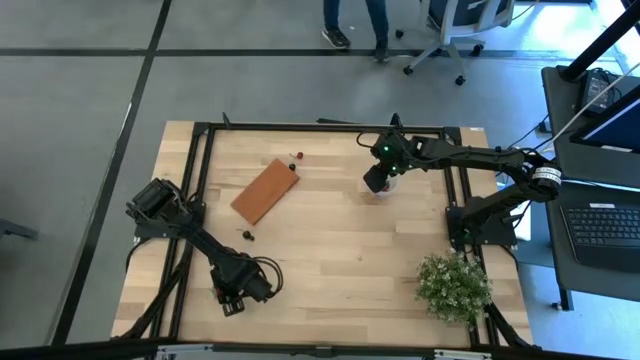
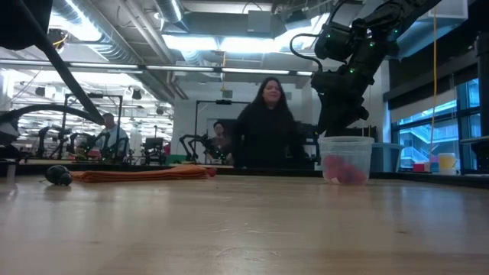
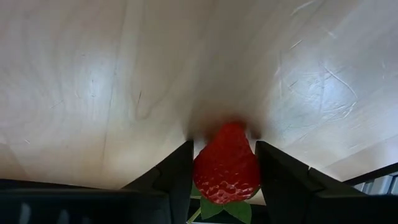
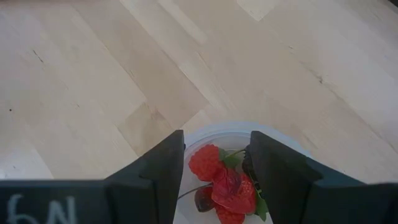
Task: Pick and placing Produce into tupperware
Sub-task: Put the red strawberry into the transparent container
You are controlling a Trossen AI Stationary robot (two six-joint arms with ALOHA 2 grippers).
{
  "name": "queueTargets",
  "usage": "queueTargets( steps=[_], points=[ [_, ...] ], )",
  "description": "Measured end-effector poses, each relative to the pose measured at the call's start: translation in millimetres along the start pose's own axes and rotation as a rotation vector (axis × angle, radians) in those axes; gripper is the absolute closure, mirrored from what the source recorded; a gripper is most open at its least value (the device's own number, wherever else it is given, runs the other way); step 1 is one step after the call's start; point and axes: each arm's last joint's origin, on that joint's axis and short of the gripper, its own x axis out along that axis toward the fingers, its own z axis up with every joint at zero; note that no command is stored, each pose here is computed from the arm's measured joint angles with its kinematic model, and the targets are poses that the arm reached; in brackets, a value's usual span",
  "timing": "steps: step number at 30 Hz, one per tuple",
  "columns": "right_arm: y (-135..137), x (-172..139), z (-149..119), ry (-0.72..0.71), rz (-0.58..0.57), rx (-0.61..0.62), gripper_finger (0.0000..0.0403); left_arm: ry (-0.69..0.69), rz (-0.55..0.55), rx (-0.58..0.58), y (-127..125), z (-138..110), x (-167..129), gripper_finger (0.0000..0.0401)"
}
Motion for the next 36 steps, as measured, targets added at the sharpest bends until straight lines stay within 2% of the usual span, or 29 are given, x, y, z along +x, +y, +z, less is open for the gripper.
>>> queueTargets(
  steps=[10,14,17,22,28,32,36],
  points=[
    [0.1,0.0,0.0,0.000,0.000,0.000,0.0217,-0.012,-0.018,0.029,0.2,-0.3,-3.3,0.0254],
    [0.0,0.0,0.0,0.000,0.000,0.000,0.0217,-0.054,-0.063,0.039,2.8,-1.7,-17.7,0.0253],
    [0.0,0.0,0.0,0.000,0.000,0.000,0.0217,-0.137,-0.092,0.041,7.9,-5.1,-35.2,0.0252],
    [1.7,-1.4,1.6,0.009,0.037,0.059,0.0217,-0.347,-0.149,0.000,23.8,-11.5,-72.6,0.0251],
    [12.0,-14.3,18.7,0.004,0.206,0.170,0.0217,-0.697,-0.180,-0.037,52.4,-15.3,-119.1,0.0251],
    [21.9,-27.0,34.0,-0.007,0.356,0.236,0.0217,-0.955,-0.094,0.025,68.1,-6.6,-143.1,0.0251],
    [35.6,-37.9,48.1,-0.056,0.492,0.285,0.0217,-1.170,0.065,0.102,81.6,12.0,-163.7,0.0251]
  ],
)
